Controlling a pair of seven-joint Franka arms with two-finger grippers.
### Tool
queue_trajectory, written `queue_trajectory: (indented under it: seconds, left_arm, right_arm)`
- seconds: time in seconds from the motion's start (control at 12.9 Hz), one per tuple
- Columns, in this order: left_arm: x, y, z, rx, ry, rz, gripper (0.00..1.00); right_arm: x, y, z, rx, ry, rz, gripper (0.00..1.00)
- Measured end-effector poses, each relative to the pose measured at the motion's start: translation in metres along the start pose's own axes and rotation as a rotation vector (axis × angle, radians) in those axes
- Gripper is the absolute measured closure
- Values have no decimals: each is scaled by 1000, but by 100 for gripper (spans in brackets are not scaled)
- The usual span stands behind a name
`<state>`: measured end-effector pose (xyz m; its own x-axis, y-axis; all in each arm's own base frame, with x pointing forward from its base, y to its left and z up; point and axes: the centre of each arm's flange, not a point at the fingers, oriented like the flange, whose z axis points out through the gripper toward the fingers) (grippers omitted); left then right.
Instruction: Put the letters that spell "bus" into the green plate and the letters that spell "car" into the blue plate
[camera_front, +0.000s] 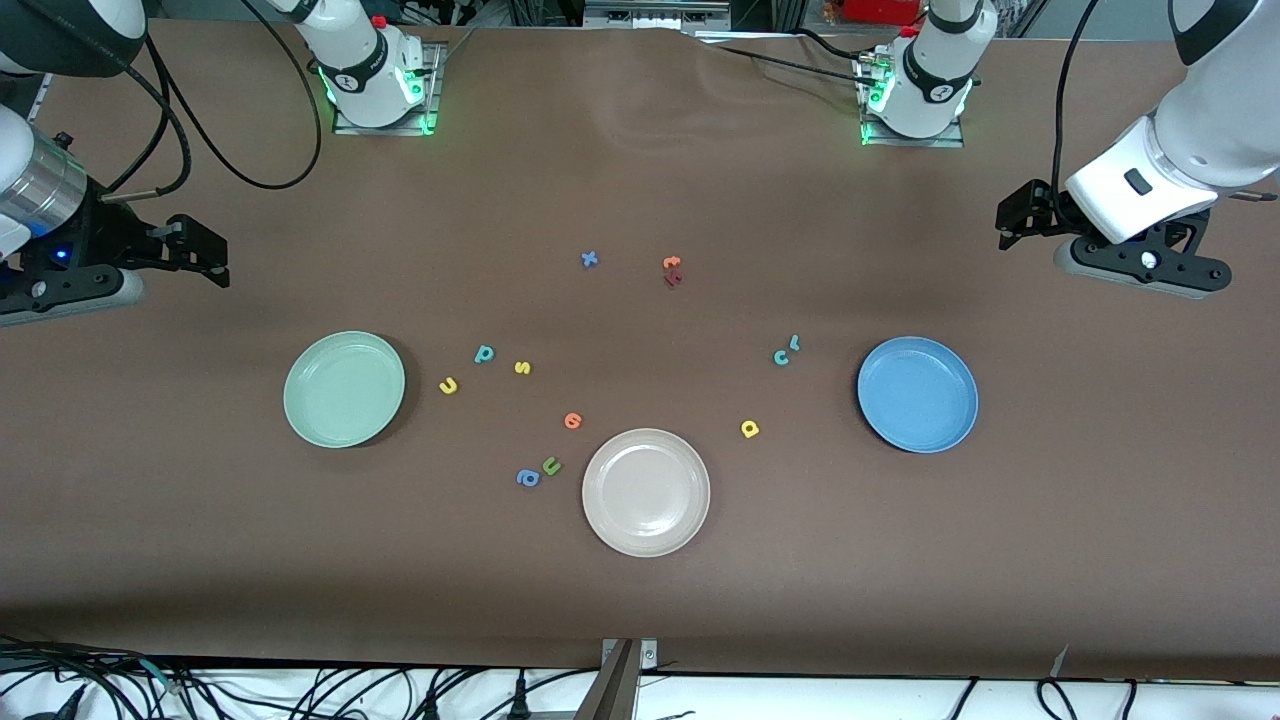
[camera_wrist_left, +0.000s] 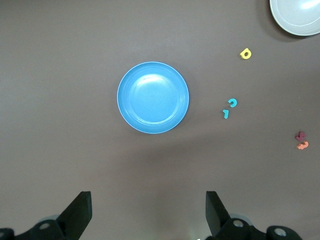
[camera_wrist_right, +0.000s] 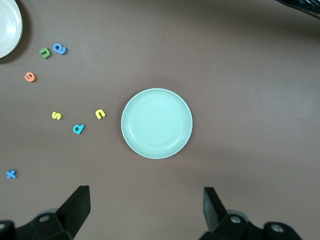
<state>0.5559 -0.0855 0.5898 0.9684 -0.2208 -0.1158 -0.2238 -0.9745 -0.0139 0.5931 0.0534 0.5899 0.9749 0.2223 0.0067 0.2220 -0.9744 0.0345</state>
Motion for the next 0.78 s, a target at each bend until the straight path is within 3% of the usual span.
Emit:
queue_trajectory:
  seconds: [0.78]
  left_arm:
    - [-1,-1,1,-1,-11,-3,0]
  right_arm:
    - [0,0,0,-1,4,0,0]
